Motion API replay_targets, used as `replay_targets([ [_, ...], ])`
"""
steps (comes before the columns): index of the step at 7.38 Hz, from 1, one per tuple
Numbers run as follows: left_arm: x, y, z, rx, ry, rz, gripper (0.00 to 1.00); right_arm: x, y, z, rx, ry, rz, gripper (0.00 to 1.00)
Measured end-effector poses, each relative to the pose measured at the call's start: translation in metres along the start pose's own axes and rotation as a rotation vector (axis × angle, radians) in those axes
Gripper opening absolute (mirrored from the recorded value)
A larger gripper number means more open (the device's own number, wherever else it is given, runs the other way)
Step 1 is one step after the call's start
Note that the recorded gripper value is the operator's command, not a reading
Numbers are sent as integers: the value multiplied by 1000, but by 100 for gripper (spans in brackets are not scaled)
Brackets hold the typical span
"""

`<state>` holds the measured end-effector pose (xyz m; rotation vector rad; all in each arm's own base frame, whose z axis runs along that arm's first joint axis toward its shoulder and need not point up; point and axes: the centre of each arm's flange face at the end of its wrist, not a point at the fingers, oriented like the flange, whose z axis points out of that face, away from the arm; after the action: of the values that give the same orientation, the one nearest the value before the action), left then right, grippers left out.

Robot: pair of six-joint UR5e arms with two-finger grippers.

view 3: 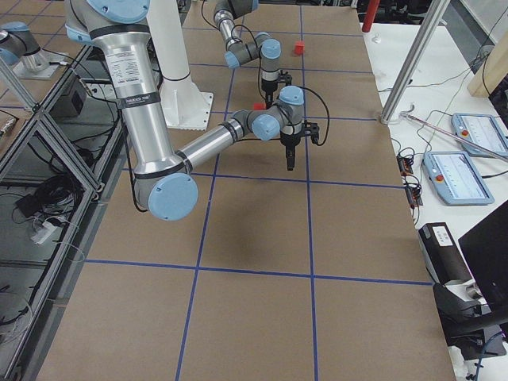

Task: Form red blocks into L shape at center
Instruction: 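Lower the cube just beyond the placed cube, farther from the robot, release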

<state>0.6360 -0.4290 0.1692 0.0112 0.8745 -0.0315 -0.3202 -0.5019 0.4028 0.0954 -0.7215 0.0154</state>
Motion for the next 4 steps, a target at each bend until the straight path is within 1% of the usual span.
replay_targets([
  [3, -4, 1, 1, -1, -1, 0, 0, 0, 0, 0, 0, 0, 1, 100],
  [4, -6, 2, 1, 0, 0, 0, 28, 0, 0, 0, 0, -1, 1, 100],
])
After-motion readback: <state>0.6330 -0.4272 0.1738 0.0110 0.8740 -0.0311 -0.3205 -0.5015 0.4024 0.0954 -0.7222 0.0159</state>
